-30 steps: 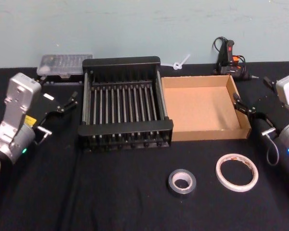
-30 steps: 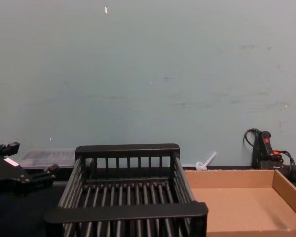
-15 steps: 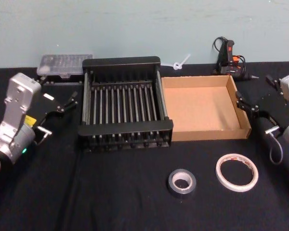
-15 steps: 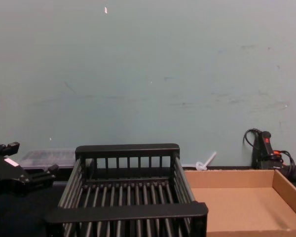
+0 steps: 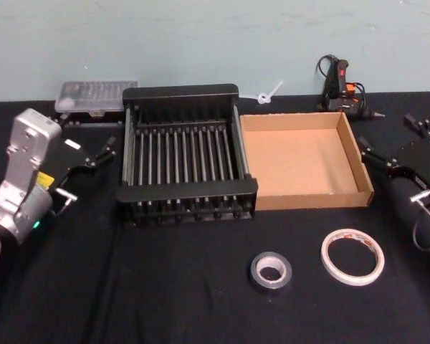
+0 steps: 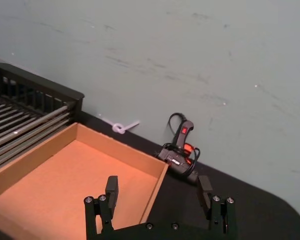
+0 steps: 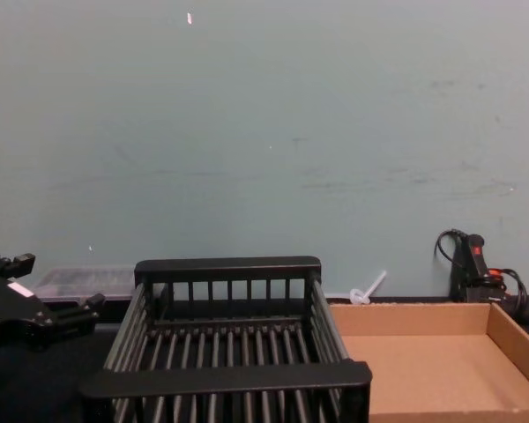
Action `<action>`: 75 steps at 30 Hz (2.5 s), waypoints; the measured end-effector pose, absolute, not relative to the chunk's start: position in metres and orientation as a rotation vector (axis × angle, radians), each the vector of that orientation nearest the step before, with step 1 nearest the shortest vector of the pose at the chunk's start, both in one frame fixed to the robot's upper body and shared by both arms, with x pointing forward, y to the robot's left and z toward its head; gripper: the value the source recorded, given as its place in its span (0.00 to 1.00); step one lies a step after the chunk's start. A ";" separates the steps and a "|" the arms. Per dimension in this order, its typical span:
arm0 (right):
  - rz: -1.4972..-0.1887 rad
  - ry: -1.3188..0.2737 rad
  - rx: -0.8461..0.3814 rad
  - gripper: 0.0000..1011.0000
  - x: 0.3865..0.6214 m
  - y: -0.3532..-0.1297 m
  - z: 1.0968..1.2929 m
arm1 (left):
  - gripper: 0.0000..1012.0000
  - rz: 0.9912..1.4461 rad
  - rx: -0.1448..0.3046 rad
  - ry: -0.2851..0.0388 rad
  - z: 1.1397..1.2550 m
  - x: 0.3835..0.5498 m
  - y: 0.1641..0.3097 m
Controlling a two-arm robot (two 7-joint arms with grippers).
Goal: Pick up the white tape and place it into the black box , Pick up the silver tape and place it into the brown box.
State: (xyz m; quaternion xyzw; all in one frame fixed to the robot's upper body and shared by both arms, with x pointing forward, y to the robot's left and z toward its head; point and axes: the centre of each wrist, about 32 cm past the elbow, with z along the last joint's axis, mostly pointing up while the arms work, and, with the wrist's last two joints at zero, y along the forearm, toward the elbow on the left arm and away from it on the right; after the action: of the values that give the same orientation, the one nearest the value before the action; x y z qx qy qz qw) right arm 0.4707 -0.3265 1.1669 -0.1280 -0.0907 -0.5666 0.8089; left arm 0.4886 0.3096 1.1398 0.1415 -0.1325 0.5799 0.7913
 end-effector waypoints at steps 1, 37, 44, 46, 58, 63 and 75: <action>-1.208 -0.187 -0.274 0.99 0.469 -0.327 1.168 | 0.99 1.248 0.304 -0.285 1.140 0.489 0.310; -0.987 0.166 -0.433 0.99 0.409 -0.345 1.184 | 0.99 1.248 0.304 -0.285 1.140 0.489 0.310; -0.967 0.211 -0.456 0.99 0.408 -0.343 1.176 | 0.99 1.248 0.304 -0.285 1.140 0.489 0.310; -0.958 0.225 -0.471 0.99 0.409 -0.342 1.173 | 0.99 1.248 0.304 -0.285 1.140 0.489 0.310; -0.940 0.249 -0.515 0.99 0.413 -0.339 1.160 | 0.99 1.248 0.304 -0.285 1.140 0.489 0.310; -0.933 0.252 -0.524 0.99 0.415 -0.337 1.157 | 0.99 1.248 0.304 -0.285 1.140 0.489 0.310; -0.931 0.258 -0.528 0.99 0.418 -0.335 1.153 | 0.99 1.248 0.304 -0.285 1.140 0.489 0.310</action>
State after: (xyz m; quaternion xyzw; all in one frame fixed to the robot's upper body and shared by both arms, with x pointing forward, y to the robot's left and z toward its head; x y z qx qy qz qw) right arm 0.4178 -0.3352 1.1533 -0.2509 0.1226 -0.4425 0.8522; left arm 0.4886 0.3097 1.1398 0.1415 -0.1325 0.5799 0.7913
